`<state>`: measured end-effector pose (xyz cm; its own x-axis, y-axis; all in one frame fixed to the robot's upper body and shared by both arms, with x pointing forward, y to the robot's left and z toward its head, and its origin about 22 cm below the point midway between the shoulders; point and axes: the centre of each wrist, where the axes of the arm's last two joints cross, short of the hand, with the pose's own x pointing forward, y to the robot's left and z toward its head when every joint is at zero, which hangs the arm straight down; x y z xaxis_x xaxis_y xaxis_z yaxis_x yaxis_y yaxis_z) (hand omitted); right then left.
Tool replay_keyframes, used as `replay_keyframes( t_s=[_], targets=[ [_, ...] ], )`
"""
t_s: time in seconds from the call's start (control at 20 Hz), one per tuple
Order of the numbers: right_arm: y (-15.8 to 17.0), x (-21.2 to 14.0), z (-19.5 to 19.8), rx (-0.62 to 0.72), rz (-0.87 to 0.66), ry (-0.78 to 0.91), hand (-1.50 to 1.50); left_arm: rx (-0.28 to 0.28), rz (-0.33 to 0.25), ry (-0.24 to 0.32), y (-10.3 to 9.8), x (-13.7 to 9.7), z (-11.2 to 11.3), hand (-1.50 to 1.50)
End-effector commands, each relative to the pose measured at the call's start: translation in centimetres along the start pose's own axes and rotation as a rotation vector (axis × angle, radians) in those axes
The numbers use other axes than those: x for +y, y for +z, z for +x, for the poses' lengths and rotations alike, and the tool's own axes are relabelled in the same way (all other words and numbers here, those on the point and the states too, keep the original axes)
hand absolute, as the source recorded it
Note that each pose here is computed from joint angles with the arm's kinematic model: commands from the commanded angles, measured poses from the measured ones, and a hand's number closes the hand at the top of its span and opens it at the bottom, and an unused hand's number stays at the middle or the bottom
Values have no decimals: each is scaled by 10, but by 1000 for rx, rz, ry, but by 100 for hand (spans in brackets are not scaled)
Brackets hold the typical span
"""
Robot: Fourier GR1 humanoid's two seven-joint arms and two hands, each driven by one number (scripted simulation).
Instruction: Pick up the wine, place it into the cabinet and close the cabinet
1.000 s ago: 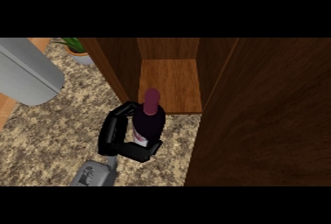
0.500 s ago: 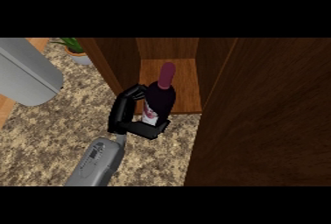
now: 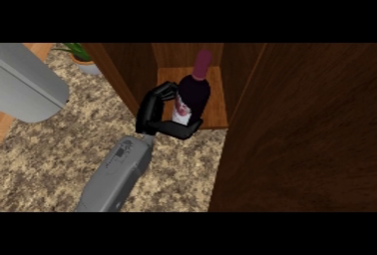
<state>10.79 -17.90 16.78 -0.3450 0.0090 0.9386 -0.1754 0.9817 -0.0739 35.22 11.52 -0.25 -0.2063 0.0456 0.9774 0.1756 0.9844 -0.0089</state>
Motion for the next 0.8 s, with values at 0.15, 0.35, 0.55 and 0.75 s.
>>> replay_keyframes(
  t_s=[0.15,0.35,0.55,0.75],
  targets=[
    [23,-10,45,-29,45,-95,-150,0,30,0,-28,-5,-1,150],
    [20,-7,43,-58,51,-119,-150,37,67,-21,-34,-7,-6,150],
    [24,-5,37,-40,40,-133,-150,72,28,-108,-52,-15,4,150],
    [17,-6,31,-75,45,-133,-150,120,90,-162,-59,-14,3,150]
  ],
)
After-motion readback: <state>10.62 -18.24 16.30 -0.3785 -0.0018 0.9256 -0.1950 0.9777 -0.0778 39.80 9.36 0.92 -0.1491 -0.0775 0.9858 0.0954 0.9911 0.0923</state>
